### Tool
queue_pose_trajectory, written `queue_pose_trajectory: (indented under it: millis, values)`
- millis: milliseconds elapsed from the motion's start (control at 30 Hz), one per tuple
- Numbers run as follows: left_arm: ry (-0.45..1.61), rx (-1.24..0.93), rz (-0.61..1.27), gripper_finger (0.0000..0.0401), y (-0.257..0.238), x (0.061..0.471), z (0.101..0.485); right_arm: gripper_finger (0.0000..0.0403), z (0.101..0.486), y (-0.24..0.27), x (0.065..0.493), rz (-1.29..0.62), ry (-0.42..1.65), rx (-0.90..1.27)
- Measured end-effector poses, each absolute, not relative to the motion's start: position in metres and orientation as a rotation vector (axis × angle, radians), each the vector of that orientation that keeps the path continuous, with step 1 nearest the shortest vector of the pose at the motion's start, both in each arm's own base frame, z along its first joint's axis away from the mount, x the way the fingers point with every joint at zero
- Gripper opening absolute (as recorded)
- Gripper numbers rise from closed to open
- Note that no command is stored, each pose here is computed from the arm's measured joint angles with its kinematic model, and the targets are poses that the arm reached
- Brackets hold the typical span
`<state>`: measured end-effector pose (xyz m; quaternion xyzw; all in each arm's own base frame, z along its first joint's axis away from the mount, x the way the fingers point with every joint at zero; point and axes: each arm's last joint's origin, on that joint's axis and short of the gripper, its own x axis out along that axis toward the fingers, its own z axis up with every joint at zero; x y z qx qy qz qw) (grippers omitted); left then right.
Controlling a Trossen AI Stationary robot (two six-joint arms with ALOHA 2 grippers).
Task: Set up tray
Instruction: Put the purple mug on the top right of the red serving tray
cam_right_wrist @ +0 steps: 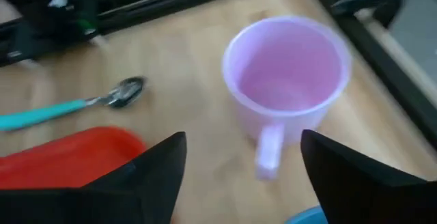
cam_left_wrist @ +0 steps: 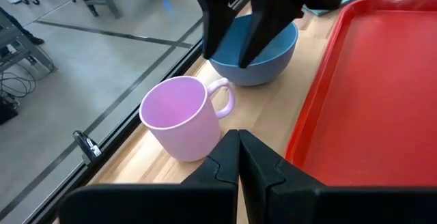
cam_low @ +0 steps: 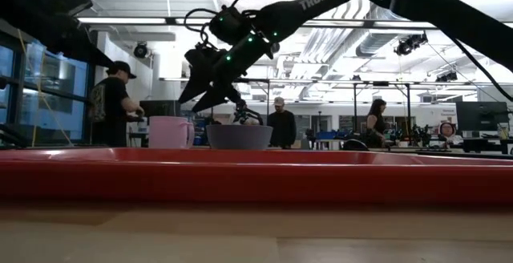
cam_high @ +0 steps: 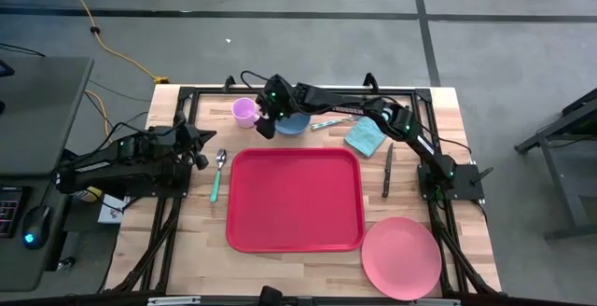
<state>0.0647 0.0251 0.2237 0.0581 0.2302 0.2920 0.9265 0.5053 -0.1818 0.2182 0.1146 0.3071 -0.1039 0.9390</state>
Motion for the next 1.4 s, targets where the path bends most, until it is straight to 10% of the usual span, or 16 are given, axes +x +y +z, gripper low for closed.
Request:
queue_pose_trajectory:
  millis: [1033,1400]
  values:
    - [0.472,0.106,0.558,0.0040,0.024,0.065,0.223,0.0290,0.165,-0.175,0.523,-0.235,0.662,0.238]
    - [0.473,0.105,0.555,0.0040,0.024,0.065,0.223,0.0174,0.167,-0.178,0.524,-0.242,0.632,0.230]
